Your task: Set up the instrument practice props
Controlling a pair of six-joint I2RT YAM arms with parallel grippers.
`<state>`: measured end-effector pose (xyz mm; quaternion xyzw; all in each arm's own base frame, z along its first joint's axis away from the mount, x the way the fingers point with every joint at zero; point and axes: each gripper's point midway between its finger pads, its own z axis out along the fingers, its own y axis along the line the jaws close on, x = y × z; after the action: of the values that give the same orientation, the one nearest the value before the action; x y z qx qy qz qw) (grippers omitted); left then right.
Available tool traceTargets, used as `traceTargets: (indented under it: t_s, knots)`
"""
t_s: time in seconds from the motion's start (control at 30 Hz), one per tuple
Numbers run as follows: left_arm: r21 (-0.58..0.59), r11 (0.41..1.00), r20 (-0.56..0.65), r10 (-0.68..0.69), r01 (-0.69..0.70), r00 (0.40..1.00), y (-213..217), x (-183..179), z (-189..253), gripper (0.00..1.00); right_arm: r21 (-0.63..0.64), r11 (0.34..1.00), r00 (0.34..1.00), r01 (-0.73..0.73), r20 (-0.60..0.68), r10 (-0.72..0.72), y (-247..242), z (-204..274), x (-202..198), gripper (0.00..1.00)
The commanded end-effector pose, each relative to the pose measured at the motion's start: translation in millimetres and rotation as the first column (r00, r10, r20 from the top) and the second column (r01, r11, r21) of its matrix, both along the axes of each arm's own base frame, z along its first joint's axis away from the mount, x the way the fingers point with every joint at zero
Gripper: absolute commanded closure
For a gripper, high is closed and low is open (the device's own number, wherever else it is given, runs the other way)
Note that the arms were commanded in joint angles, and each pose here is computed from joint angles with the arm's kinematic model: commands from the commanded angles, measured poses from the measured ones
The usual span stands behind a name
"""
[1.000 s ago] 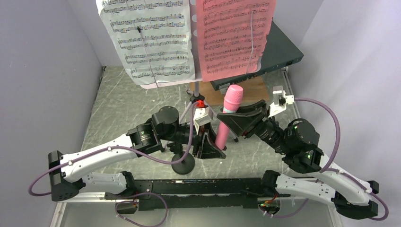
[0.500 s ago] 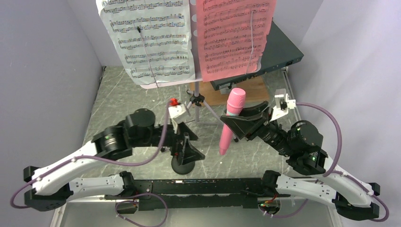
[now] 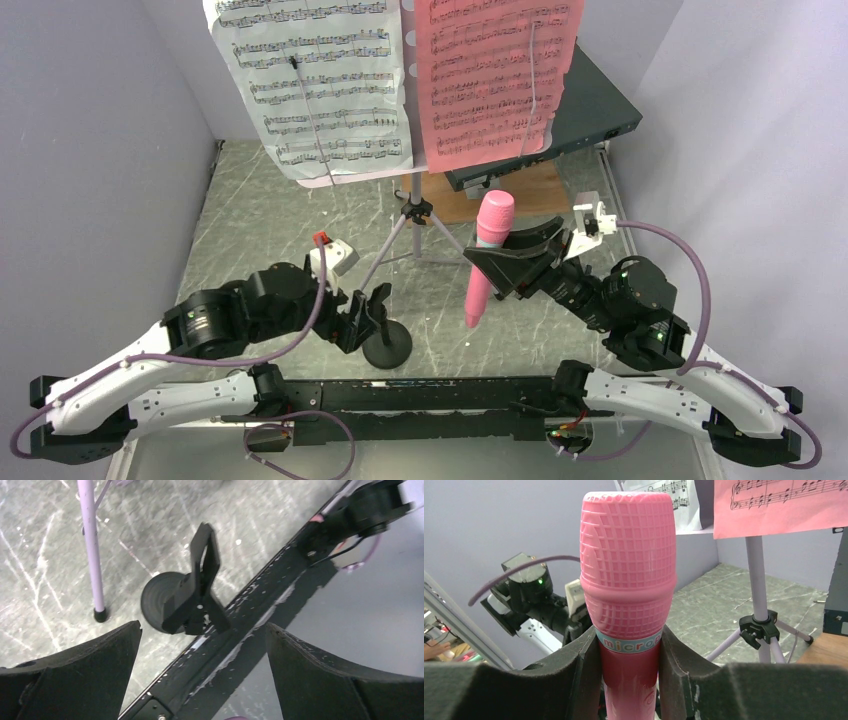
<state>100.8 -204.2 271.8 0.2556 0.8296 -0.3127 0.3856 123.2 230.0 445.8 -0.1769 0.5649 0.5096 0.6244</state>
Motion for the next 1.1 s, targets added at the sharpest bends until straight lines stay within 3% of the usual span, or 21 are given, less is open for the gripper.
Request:
traceTargets:
  t_s: [0.0,0.4,0.5,0.67,0.87,1.07]
  knots:
    - [0.015,1.000,0.114,0.006,-0.008,0.993,-4.1,17.2,-5.7,0.00,0.014,0.999,0.999,-0.032,0.010,0.032,8.4,6.1,-2.5,1.00]
    - [-0.015,0.998,0.248,-0.055,0.060,0.967,-15.3,25.0,-15.4,0.09,-0.009,0.998,0.998,-0.062,-0.004,0.062,23.3,-1.7,-0.9,1.00]
    - [0.003,0.995,0.247,-0.101,0.103,0.964,-22.9,22.5,-19.8,0.14,-0.015,0.997,0.997,-0.076,0.001,0.076,27.9,-3.3,-1.5,1.00]
    - [0.049,0.993,0.227,-0.118,0.109,0.967,-26.2,23.7,-26.9,0.32,-0.010,0.995,0.995,-0.097,0.006,0.097,33.6,-1.4,-2.8,1.00]
    - [0.049,0.995,0.224,-0.097,0.088,0.970,-20.3,24.0,-30.4,0.19,-0.017,0.995,0.995,-0.096,0.007,0.096,34.0,-3.0,-2.5,1.00]
    - [0.051,0.996,0.217,-0.084,0.075,0.973,-15.4,23.1,-35.3,0.21,-0.013,0.995,0.995,-0.095,0.011,0.096,33.6,-3.3,-2.6,1.00]
